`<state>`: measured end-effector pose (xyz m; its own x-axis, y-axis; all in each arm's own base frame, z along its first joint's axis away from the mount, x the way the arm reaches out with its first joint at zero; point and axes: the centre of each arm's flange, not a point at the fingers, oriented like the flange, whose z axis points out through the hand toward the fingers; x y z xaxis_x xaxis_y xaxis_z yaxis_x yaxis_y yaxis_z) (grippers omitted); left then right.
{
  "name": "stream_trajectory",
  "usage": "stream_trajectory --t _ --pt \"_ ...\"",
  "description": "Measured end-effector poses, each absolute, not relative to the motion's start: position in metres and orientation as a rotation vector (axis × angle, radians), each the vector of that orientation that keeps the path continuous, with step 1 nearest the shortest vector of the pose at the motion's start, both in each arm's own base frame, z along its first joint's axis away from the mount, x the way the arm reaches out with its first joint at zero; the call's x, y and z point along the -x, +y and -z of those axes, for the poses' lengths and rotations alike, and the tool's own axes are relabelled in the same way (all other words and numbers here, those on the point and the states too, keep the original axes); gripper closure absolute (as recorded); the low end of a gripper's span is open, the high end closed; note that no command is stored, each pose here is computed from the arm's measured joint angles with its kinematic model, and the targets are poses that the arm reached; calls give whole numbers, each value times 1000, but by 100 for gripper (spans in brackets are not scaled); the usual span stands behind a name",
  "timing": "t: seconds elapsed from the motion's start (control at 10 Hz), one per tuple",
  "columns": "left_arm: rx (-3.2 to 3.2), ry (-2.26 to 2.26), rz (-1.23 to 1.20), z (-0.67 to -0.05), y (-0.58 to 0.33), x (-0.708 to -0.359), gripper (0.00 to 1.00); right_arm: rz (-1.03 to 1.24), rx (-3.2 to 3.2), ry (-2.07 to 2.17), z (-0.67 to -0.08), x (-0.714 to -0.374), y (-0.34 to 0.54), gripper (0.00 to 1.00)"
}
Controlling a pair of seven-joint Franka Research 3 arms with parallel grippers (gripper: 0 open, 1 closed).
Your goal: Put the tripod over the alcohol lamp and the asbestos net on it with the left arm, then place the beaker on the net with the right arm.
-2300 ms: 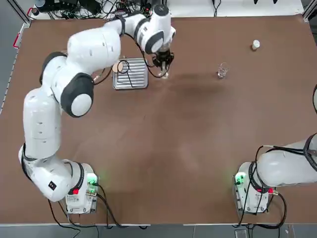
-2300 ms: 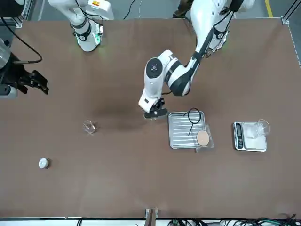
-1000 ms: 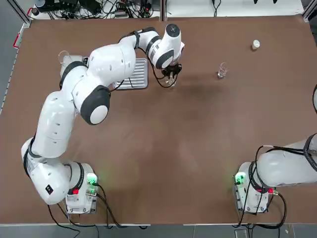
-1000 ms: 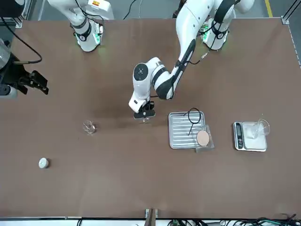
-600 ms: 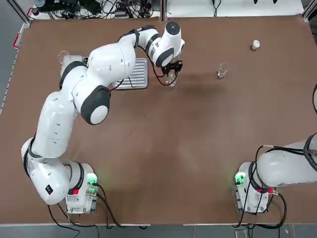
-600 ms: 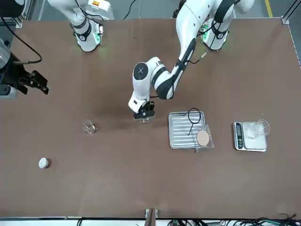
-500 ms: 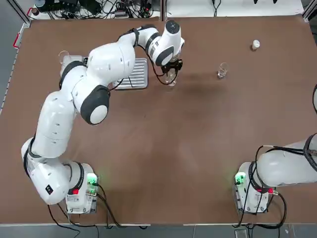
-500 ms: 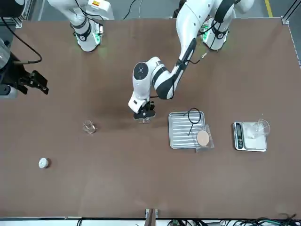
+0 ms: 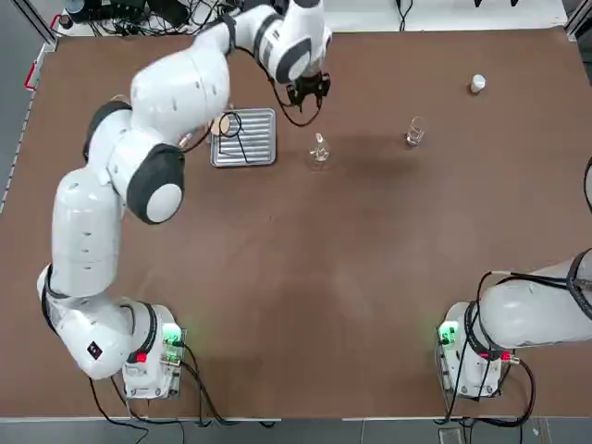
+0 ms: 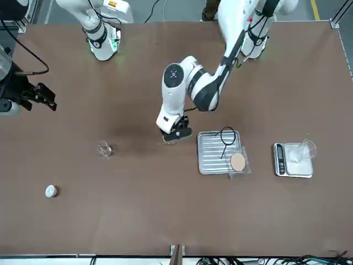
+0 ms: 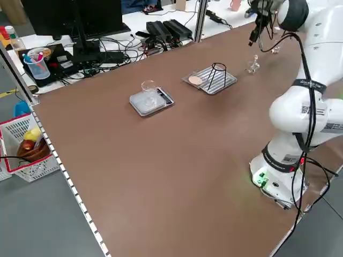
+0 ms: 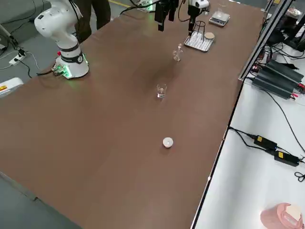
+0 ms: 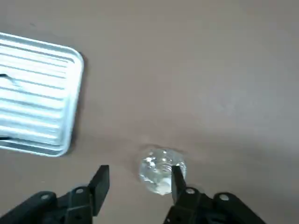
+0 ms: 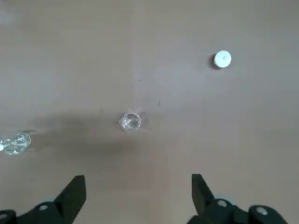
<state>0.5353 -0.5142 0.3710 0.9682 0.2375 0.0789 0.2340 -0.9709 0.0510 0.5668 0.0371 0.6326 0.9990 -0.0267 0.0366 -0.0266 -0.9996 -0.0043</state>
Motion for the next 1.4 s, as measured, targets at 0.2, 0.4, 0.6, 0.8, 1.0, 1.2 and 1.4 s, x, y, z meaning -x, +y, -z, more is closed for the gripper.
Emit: stream_trajectory --t 0.2,0.4,0.6,0.8,1.0,1.2,1.4 --pt "-3125 329 -99 -378 -456 -549 42 57 3137 43 -633 -567 37 0" --pt "-3157 244 -85 -381 -387 -557 43 59 3137 43 -633 -567 37 0" --pt "-3176 118 -80 -376 -327 -553 43 63 3137 43 -633 -567 37 0" --pt "-3192 13 -54 -357 -289 -545 44 65 3136 42 -633 -567 37 0" --pt "-3180 -19 -77 -332 -261 -535 44 69 3136 43 -633 -568 37 0" --pt "-3183 -29 -67 -317 -240 -517 46 81 3135 44 -634 -568 37 0" --pt "-3192 -9 -48 -314 -226 -504 47 90 3135 46 -635 -569 36 0"
